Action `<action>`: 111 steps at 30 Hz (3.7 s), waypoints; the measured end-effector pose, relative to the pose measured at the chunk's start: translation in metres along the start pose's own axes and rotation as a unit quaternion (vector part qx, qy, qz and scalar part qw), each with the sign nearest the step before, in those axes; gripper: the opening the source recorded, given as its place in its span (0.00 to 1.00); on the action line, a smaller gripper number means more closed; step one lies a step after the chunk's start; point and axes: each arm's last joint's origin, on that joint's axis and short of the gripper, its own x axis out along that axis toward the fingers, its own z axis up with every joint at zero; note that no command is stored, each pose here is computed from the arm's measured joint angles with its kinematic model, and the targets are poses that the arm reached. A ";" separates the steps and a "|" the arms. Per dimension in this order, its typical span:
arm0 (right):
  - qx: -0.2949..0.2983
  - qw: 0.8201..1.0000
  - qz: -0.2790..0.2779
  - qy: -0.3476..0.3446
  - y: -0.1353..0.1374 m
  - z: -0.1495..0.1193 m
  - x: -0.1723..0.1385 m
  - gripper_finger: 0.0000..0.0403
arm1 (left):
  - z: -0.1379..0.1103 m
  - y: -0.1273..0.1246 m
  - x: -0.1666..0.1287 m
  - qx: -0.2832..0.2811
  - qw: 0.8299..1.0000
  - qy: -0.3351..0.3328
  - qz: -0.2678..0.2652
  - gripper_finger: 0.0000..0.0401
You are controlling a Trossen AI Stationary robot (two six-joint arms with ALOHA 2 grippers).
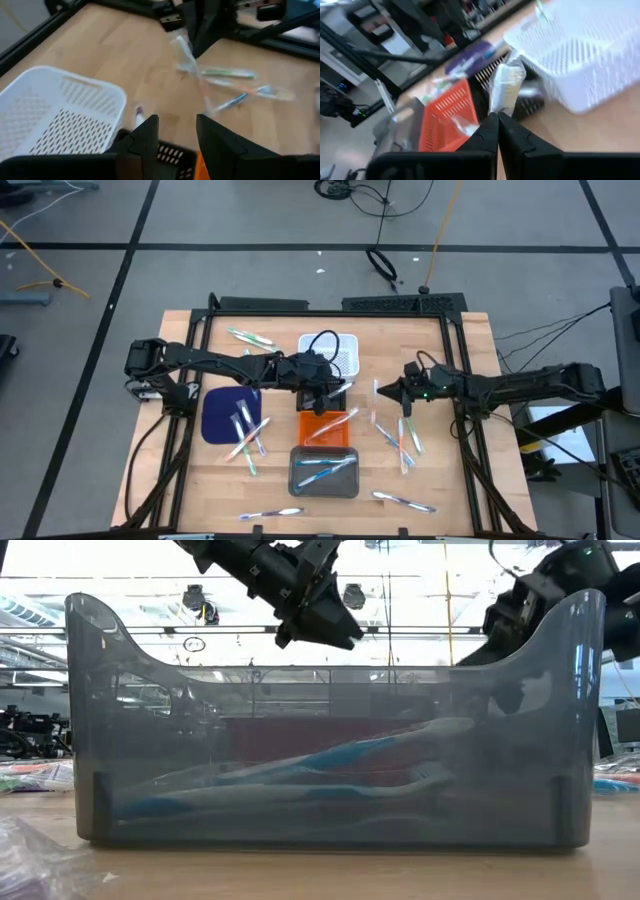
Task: Pick & Place Toothbrushes
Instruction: Put the middle orange toothbrush into the orange bin
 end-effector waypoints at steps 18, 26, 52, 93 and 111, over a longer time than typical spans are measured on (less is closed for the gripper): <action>-0.107 0.978 0.073 -0.161 0.031 0.046 -0.015 0.00 | 0.021 -0.007 -0.003 -0.017 0.993 -0.103 -0.060 0.34; -0.151 0.969 0.084 -0.176 0.050 0.069 -0.006 0.00 | 0.024 -0.008 -0.004 -0.031 0.990 -0.119 -0.068 0.34; -0.197 0.960 0.105 -0.169 0.072 0.101 0.033 0.00 | 0.034 -0.017 -0.008 -0.005 0.980 -0.179 -0.084 0.52; -0.215 0.972 0.071 -0.068 0.067 0.086 0.023 0.25 | 0.023 -0.019 -0.031 0.035 0.995 -0.083 -0.036 0.00; -0.211 0.976 0.045 -0.004 0.060 0.075 0.020 0.27 | -0.011 -0.042 -0.034 0.005 0.995 0.070 -0.076 0.00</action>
